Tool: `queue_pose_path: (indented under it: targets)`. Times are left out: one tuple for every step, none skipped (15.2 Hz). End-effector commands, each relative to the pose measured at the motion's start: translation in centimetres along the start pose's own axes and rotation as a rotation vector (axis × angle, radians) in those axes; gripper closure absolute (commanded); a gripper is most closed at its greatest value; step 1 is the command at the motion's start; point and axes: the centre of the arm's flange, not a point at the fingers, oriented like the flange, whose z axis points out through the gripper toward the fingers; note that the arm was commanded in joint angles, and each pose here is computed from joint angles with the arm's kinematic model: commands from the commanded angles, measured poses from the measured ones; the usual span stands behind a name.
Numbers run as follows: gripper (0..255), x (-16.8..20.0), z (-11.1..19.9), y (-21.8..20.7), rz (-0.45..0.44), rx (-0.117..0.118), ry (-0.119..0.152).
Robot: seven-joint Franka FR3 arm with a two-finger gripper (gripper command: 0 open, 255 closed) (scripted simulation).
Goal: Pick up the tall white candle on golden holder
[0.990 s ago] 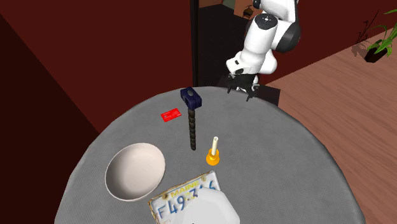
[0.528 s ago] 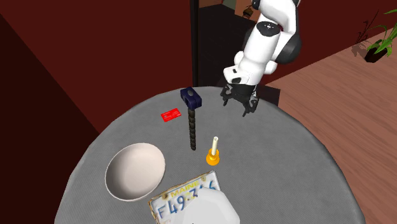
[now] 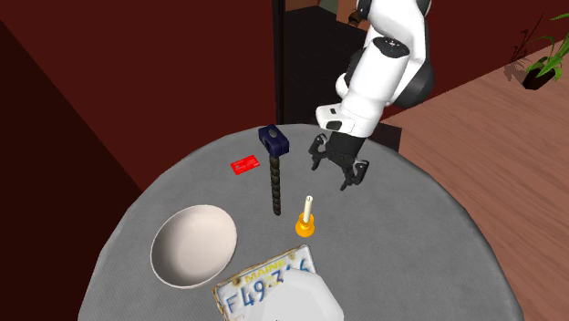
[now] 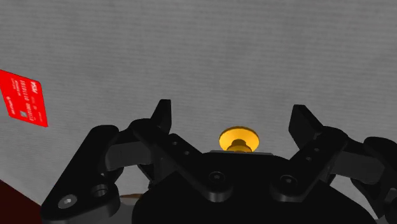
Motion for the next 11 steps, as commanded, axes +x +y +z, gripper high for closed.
queue_pose_path:
  targets:
    - [0, 2.3, 0.3, -0.6, 0.032, 0.001, 0.039]
    - [0, 3.3, 0.3, -0.8, 0.047, 0.001, 0.058]
    - [0, 4.3, 0.2, -1.1, 0.063, 0.002, 0.076]
    - [0, 5.3, 0.1, -1.4, 0.078, 0.002, 0.095]
    - [0, 6.3, 0.0, -1.6, 0.093, 0.002, 0.114]
    - [0, 7.3, -0.1, -1.8, 0.108, 0.002, 0.132]
    - [0, 8.3, -0.3, -2.1, 0.124, 0.002, 0.151]
    - [0, 9.0, -0.4, -2.2, 0.134, 0.003, 0.164]
    - [0, 8.9, 0.1, -2.2, 0.134, 0.003, 0.164]
    - [0, 8.7, 0.6, -2.3, 0.134, 0.003, 0.164]
    - [0, 8.6, 1.1, -2.3, 0.134, 0.003, 0.164]
